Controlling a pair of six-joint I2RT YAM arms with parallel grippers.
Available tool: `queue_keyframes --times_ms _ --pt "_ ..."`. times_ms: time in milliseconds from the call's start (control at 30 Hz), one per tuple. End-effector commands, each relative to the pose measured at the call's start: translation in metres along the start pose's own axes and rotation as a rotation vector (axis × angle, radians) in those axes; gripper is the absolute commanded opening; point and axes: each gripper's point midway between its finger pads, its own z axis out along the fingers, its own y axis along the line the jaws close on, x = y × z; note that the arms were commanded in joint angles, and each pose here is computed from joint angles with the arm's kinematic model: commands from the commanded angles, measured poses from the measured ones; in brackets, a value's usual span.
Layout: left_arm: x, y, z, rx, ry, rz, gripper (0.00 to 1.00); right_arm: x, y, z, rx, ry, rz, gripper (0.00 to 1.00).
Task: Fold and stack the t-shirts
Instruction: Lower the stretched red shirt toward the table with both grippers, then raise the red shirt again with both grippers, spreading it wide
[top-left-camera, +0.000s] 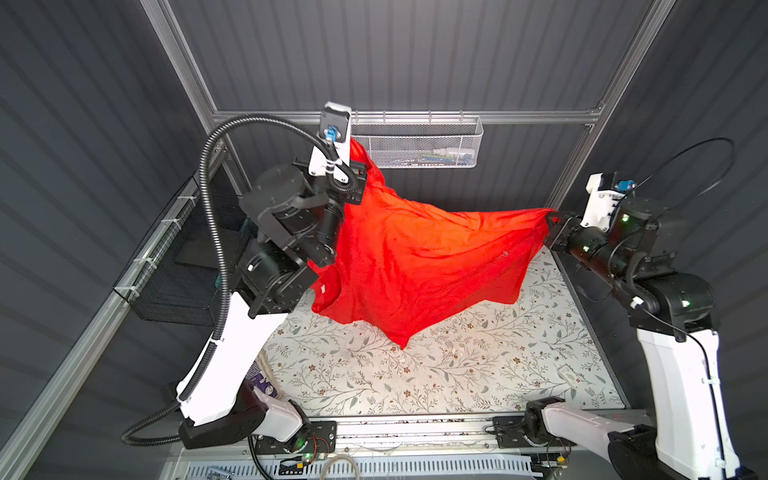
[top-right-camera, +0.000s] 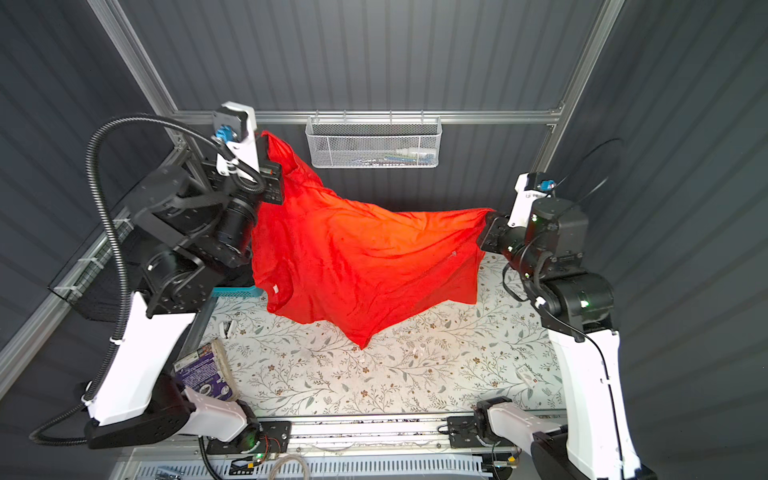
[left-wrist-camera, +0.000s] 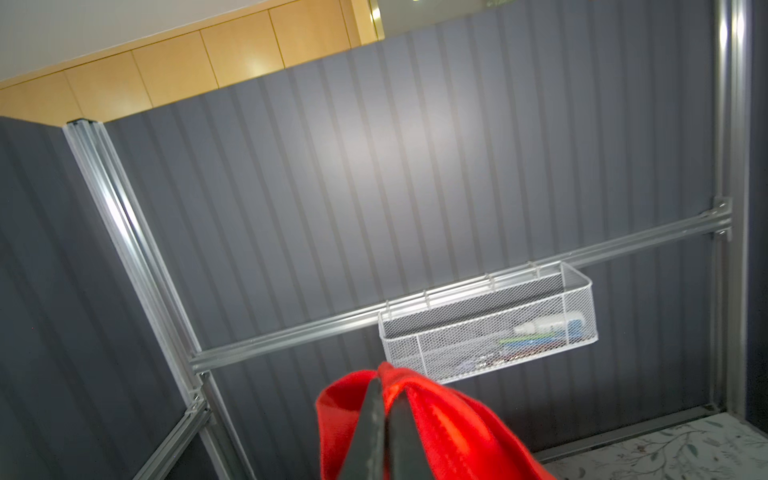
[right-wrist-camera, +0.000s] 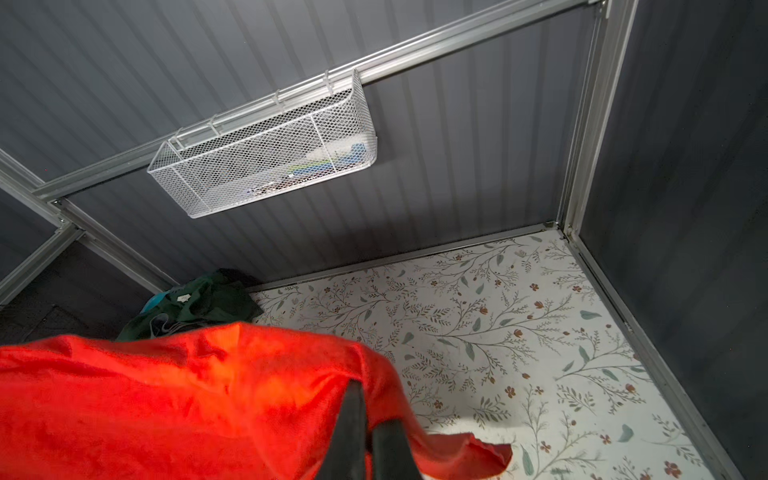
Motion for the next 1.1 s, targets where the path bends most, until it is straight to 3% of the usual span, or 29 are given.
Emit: queue_keyframes --times_ms 0,100,233,333,500,633,833,900,1067 --pt "0.065 -0.008 0.024 -0.050 0.107 -0.054 0.00 0.006 -0.006 0.028 0.025 -0.013 0.012 0.00" --pt "0.137 -0.021 0.051 -0.004 0.242 -0.131 0.00 0.022 -0.011 0.057 0.045 0.044 0.009 0.00" --pt "0.191 -0.032 0.102 0.033 0.331 -0.157 0.00 0.015 -0.008 0.095 0.049 0.028 -0.023 0.00" --pt "0.212 -0.024 0.145 0.045 0.363 -0.192 0.00 -0.007 -0.010 0.123 0.077 -0.012 -0.040 0.00" --pt "0.184 -0.009 0.172 0.034 0.306 -0.168 0.00 -0.047 0.007 0.131 0.048 -0.076 -0.061 0.00" --pt "0.173 0.000 0.139 0.043 0.267 -0.218 0.00 -0.043 0.012 0.107 0.010 -0.077 -0.072 0.00" --pt "0.173 0.026 0.049 0.020 0.230 -0.290 0.00 0.003 -0.003 0.049 -0.003 -0.048 -0.037 0.00" --pt "0.151 0.042 0.017 0.011 0.178 -0.322 0.00 0.007 0.004 0.024 -0.039 -0.024 -0.001 0.00" --pt "0.044 0.077 -0.044 0.081 -0.046 -0.433 0.00 -0.036 0.033 -0.067 -0.138 -0.126 0.006 0.00"
